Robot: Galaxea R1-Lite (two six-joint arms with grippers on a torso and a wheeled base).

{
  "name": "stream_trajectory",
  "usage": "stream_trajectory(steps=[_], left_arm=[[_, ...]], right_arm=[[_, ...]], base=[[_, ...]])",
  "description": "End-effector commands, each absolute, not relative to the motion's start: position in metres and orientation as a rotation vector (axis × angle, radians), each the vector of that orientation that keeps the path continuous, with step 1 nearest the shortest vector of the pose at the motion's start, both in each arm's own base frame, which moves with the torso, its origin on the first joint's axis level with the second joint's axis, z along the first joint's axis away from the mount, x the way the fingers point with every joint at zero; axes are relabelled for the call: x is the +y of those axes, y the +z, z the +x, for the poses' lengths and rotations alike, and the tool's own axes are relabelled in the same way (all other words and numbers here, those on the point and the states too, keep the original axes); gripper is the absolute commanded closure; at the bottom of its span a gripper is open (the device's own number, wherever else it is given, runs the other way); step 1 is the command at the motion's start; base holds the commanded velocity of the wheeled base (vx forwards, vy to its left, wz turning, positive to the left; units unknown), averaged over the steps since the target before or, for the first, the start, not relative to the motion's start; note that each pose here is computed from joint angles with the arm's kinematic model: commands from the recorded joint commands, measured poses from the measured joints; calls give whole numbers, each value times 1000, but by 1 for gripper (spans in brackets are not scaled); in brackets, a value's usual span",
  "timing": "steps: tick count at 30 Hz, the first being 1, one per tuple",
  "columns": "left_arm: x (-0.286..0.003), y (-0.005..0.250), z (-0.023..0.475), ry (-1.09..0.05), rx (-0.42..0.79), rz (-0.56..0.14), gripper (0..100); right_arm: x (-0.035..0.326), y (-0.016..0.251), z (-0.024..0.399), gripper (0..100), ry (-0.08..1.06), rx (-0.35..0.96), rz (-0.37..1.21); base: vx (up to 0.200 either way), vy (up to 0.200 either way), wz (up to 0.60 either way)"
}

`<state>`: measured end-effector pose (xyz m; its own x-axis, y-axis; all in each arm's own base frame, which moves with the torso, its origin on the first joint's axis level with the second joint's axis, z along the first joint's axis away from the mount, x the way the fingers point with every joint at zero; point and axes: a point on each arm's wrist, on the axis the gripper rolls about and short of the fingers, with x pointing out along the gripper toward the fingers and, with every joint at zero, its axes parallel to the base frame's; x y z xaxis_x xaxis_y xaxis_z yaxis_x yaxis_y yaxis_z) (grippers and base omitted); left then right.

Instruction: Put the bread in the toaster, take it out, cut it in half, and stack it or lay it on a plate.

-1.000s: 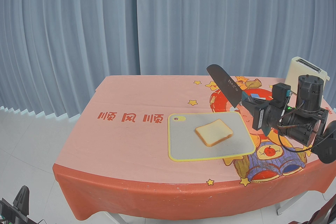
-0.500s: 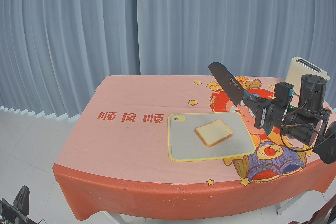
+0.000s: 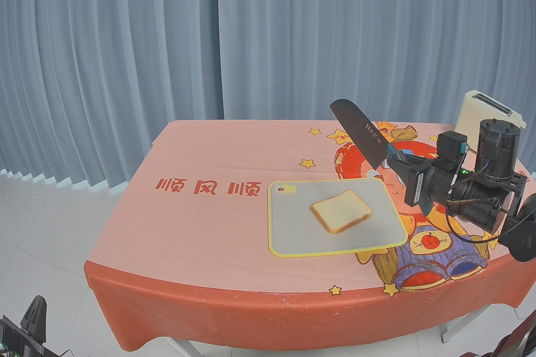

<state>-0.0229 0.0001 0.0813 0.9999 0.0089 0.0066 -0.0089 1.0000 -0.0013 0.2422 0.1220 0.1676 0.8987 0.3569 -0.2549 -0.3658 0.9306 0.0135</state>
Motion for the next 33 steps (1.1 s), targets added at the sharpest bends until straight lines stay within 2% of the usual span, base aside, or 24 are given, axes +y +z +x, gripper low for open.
stream_trajectory(steps=[1,19,21,22,24,33], left_arm=[[0,76,-23,12,-8,-3,100],[0,78,-23,-3,-28,0,100],[0,81,-23,-6,-51,0,100],[0,93,-24,-8,-175,1,100],[0,99,-26,-9,-233,3,100],[0,97,-25,-8,-209,1,100]], right_arm=[[122,168,242,100,375,255,-35],[124,168,240,100,383,254,-39],[124,168,240,100,383,254,-39],[124,168,240,100,383,255,-39],[124,167,240,100,383,258,-40],[125,166,237,100,391,261,-45]], base=[[0,0,0],[0,0,0],[0,0,0],[0,0,0],[0,0,0],[0,0,0]])
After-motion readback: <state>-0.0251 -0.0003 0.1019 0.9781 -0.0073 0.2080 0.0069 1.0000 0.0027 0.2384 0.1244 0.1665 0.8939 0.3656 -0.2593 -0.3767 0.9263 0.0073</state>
